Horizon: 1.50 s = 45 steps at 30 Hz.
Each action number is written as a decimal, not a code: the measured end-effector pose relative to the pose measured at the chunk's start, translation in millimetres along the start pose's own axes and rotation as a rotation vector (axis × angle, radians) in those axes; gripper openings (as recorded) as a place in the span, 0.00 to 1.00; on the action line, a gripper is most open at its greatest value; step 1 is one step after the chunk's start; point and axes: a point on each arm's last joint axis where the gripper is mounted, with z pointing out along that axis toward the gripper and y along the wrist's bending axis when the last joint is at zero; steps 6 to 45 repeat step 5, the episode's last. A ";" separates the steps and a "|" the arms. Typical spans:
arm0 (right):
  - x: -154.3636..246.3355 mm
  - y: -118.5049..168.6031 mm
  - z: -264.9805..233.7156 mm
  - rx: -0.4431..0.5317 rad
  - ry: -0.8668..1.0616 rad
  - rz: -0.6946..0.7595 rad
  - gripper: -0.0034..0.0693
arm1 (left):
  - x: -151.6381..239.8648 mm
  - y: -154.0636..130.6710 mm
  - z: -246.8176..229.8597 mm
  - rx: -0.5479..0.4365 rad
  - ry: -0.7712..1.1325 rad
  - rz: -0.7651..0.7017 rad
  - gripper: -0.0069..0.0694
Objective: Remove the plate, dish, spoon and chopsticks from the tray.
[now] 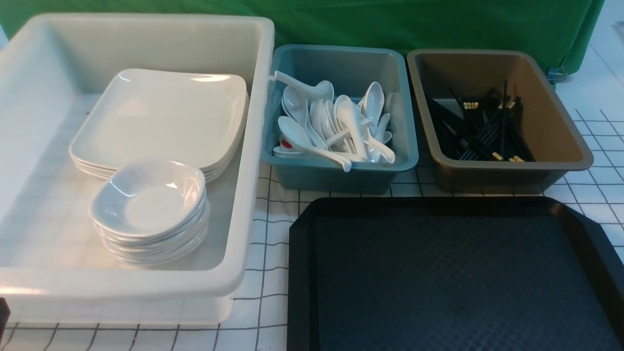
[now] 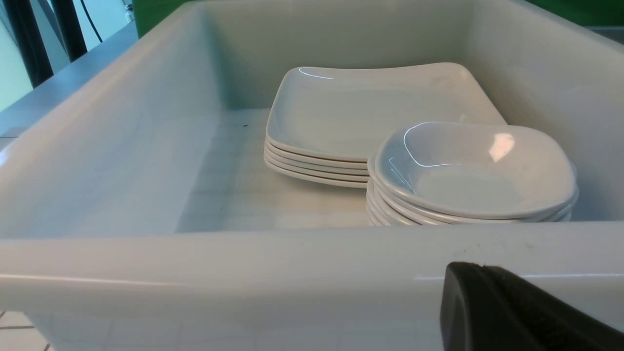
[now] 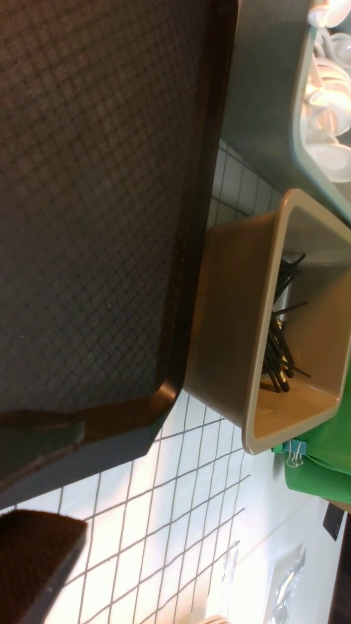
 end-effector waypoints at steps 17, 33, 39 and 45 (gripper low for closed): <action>0.0 0.0 0.0 0.000 0.000 0.000 0.38 | 0.0 0.0 0.0 0.000 0.000 0.000 0.10; 0.0 0.0 0.0 0.000 0.000 0.000 0.38 | 0.0 0.0 0.0 0.000 0.000 0.000 0.10; 0.0 0.0 0.0 0.000 0.000 0.000 0.38 | 0.0 0.0 0.0 0.000 0.000 0.000 0.10; 0.0 0.0 0.0 0.000 0.000 0.000 0.38 | 0.0 0.0 0.0 0.000 0.000 0.000 0.10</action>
